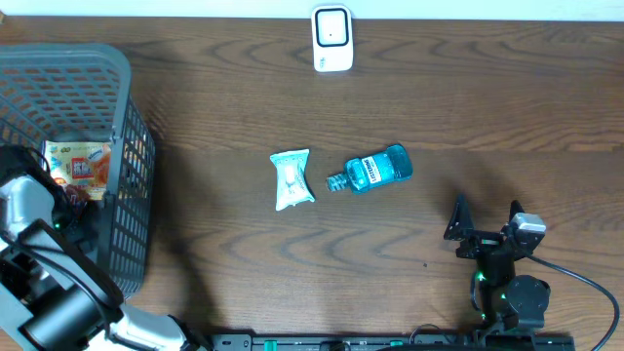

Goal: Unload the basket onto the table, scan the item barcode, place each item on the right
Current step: 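Reach into the basket and grasp the red TOP chocolate bar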

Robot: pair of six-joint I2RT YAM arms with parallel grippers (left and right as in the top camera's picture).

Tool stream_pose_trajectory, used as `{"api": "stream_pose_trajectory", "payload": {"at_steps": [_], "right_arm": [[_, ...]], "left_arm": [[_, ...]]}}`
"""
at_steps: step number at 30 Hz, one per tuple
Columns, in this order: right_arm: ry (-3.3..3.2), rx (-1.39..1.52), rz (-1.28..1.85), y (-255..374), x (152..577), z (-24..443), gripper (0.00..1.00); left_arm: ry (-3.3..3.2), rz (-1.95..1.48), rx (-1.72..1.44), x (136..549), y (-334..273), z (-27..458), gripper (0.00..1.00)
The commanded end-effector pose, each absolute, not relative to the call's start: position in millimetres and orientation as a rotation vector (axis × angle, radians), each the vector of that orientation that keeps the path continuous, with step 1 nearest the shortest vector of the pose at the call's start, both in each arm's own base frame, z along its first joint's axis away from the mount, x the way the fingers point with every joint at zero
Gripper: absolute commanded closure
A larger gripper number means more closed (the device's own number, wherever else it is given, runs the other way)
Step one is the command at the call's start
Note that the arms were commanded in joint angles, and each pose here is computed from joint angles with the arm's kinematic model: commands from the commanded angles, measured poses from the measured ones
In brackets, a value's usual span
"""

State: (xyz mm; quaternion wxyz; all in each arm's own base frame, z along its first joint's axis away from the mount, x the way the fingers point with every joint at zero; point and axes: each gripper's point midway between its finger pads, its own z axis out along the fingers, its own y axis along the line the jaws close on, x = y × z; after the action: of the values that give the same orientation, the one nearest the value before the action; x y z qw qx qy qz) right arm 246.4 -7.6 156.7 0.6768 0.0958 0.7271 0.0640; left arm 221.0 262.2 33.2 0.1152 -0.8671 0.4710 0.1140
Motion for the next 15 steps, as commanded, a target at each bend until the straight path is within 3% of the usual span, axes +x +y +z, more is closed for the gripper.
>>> {"api": "stream_pose_trajectory", "payload": {"at_steps": [1, 4, 8, 12, 15], "right_arm": [[1.631, 0.221, 0.140, -9, 246, 157, 0.01], [1.631, 0.221, 0.140, -9, 246, 157, 0.01], [1.631, 0.221, 0.140, -9, 246, 157, 0.01], [1.631, 0.221, 0.140, -9, 246, 157, 0.01], [1.631, 0.221, 0.140, -9, 246, 157, 0.01]], "left_arm": [[1.395, 0.375, -2.552, 214, 264, 29, 0.57], [1.463, 0.386, -2.526, 213, 263, 29, 0.92], [1.577, 0.331, -2.501, 214, 253, 34, 0.93], [1.592, 0.159, -2.387, 230, 248, 74, 0.93], [1.559, 0.036, -2.210, 244, 248, 129, 0.93]]}}
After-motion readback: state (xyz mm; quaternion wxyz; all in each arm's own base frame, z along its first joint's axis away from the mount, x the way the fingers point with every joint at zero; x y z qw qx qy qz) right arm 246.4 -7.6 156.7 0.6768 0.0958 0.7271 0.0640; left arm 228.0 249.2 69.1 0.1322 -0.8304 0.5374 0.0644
